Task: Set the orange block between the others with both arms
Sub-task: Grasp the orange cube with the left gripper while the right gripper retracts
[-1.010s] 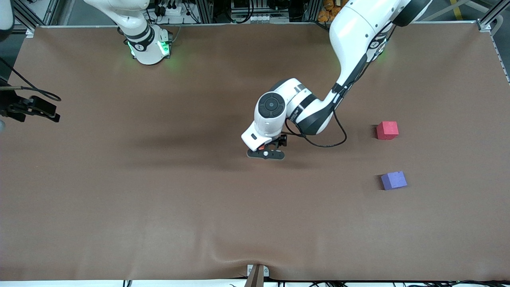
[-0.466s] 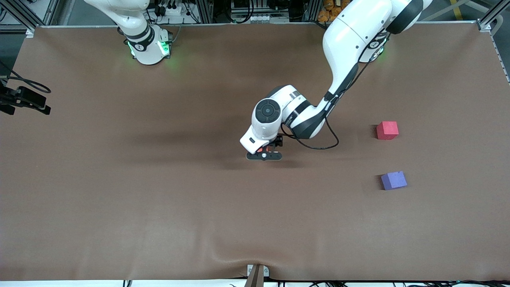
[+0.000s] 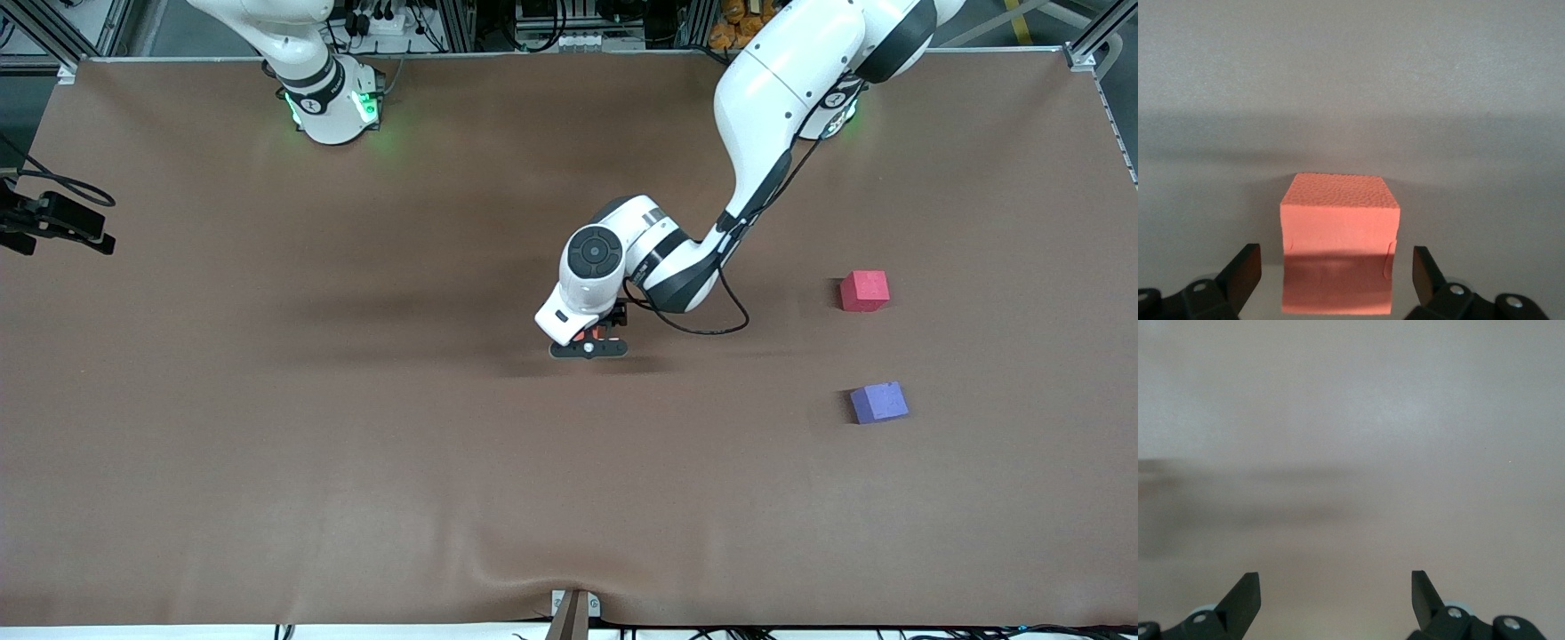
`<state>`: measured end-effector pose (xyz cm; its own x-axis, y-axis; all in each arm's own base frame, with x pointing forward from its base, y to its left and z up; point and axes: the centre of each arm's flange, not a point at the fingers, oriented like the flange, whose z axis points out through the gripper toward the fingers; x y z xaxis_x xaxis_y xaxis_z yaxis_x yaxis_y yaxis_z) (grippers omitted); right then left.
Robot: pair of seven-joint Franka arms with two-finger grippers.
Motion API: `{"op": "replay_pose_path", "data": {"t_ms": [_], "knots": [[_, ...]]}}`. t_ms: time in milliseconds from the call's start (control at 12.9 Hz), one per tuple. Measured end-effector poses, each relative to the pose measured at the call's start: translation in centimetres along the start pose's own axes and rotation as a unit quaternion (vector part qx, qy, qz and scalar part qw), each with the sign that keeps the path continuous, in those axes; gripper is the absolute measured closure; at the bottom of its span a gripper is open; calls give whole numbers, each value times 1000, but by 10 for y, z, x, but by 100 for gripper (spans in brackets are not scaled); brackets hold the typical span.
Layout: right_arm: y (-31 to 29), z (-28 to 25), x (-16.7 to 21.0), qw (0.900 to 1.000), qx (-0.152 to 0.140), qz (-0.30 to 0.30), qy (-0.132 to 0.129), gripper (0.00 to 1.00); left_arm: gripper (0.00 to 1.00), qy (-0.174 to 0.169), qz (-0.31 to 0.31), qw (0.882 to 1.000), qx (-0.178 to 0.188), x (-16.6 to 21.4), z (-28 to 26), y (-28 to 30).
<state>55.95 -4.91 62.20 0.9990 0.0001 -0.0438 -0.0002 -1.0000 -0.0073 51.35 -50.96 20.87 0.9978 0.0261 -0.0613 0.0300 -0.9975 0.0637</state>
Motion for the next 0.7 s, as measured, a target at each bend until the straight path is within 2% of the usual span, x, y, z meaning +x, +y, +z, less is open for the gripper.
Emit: {"op": "replay_pose_path", "data": {"t_ms": [155,233,388,466,699], "knots": [[-3,1,-1,1000,0,-3,-5,0,4,-2,1,1000,1,-1,4,0],[-3,1,-2,1000,0,-2,-8,0,13,-3,2,1000,3,-2,6,0],[-2,0,-3,1000,1,0,-12,0,38,-6,1,1000,5,-2,10,-1],[-1,-1,-4,1000,1,1,-14,0,42,-6,4,1000,6,-2,9,-1],[3,-1,-5,1000,3,5,-15,0,45,-22,8,999,28,0,6,-8]]}}
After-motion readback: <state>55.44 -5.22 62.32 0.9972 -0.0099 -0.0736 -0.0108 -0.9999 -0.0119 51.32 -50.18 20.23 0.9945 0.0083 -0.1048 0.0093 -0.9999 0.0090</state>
